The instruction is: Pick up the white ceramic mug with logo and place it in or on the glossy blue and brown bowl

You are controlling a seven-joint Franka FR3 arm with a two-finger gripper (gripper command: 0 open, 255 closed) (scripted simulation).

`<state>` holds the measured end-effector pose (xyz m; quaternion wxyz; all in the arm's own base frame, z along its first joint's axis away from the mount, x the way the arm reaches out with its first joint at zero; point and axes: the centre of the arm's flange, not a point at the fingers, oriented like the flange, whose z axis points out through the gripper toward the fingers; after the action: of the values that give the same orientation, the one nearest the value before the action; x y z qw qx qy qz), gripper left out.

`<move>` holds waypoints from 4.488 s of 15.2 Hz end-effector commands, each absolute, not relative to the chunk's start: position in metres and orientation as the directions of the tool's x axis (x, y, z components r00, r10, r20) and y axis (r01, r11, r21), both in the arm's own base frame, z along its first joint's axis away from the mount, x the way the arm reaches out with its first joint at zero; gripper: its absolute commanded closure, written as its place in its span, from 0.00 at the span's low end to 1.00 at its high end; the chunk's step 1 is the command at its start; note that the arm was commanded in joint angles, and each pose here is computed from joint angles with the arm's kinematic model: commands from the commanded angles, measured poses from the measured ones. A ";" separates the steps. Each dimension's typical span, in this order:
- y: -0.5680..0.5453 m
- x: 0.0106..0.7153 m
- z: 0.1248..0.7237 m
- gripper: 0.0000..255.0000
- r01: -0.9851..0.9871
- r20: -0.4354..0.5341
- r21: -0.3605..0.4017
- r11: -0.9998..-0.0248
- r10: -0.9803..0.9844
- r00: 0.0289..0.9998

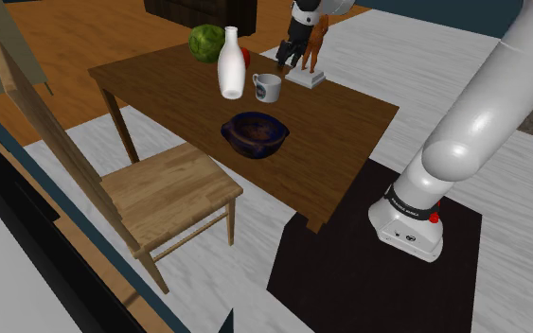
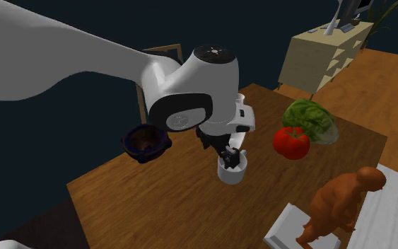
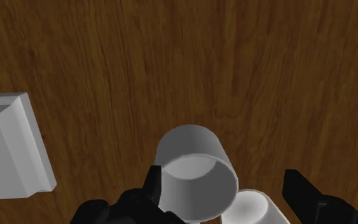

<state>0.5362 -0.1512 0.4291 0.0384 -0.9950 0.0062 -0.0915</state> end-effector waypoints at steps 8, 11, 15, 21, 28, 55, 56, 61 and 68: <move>-0.210 0.608 0.365 0.00 -0.011 0.186 -0.079 -0.997 -0.026 0.982; -0.209 0.611 0.350 0.00 -0.011 0.186 -0.079 -0.997 -0.026 0.982; -0.207 0.616 0.326 0.00 -0.011 0.186 -0.079 -0.997 -0.026 0.982; -0.207 0.616 0.326 0.00 -0.011 0.186 -0.079 -0.997 -0.026 0.982; -0.207 0.616 0.326 1.00 -0.011 0.186 -0.079 -0.997 -0.026 0.982; -0.207 0.616 0.442 1.00 -0.011 0.186 -0.079 -0.997 -0.026 0.982; -0.207 0.616 0.448 1.00 -0.011 0.186 -0.079 -0.997 -0.026 0.982; -0.207 0.616 0.474 1.00 -0.011 0.186 -0.079 -0.997 -0.026 0.982; -0.184 0.603 0.498 1.00 -0.011 0.186 -0.079 -0.997 -0.026 0.982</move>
<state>0.6077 -0.1936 0.4973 0.0390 -0.9948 0.0092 -0.0936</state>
